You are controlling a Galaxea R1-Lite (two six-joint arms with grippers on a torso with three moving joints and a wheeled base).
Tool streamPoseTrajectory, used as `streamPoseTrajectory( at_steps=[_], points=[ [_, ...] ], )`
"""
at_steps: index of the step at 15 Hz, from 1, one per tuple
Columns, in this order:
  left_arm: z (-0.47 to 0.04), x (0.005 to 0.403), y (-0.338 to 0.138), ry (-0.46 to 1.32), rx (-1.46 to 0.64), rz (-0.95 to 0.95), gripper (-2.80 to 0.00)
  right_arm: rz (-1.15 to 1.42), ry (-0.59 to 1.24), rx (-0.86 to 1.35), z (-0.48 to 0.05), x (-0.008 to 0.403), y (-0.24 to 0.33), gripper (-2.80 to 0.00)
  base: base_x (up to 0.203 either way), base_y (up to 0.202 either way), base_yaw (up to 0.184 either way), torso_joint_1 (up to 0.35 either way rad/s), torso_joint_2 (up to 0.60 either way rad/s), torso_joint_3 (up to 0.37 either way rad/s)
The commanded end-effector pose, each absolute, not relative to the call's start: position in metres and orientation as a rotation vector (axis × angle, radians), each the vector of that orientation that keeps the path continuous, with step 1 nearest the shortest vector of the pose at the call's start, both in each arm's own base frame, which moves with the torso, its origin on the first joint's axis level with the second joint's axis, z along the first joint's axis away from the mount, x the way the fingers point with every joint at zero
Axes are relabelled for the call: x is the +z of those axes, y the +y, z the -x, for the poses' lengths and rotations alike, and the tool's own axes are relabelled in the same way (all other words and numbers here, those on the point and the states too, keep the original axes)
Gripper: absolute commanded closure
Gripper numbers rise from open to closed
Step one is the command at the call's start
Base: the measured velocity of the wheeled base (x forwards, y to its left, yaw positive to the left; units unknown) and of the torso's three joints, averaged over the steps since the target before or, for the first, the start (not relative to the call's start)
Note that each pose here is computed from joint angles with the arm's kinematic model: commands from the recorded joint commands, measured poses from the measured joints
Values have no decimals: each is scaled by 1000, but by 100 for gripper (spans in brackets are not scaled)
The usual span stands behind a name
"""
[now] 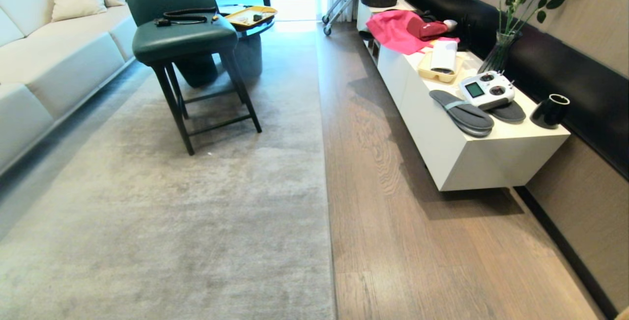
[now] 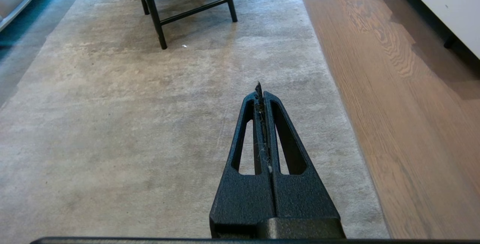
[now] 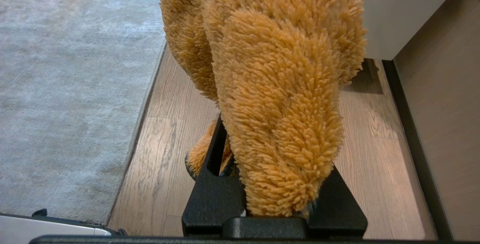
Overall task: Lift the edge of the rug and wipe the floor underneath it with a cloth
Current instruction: Put down the rag
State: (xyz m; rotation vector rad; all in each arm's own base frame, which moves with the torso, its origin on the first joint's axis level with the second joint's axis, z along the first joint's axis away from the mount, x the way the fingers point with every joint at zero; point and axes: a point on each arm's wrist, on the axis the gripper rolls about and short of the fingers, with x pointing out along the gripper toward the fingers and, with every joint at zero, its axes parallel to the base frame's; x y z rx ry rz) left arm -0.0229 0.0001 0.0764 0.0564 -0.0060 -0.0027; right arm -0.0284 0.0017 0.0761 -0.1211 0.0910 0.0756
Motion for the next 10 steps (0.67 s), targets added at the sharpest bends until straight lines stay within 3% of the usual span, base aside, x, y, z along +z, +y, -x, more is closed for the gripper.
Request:
streamPoseTrajectory(
  at_steps=[1,10],
  points=[
    [23,76,0,-6,-1,-57,0,122,93,78,28,76,2,0,0,0,0,0,0,0],
    [23,76,0,-6,-3,-55,0,122,94,77,28,76,2,0,0,0,0,0,0,0]
  ],
)
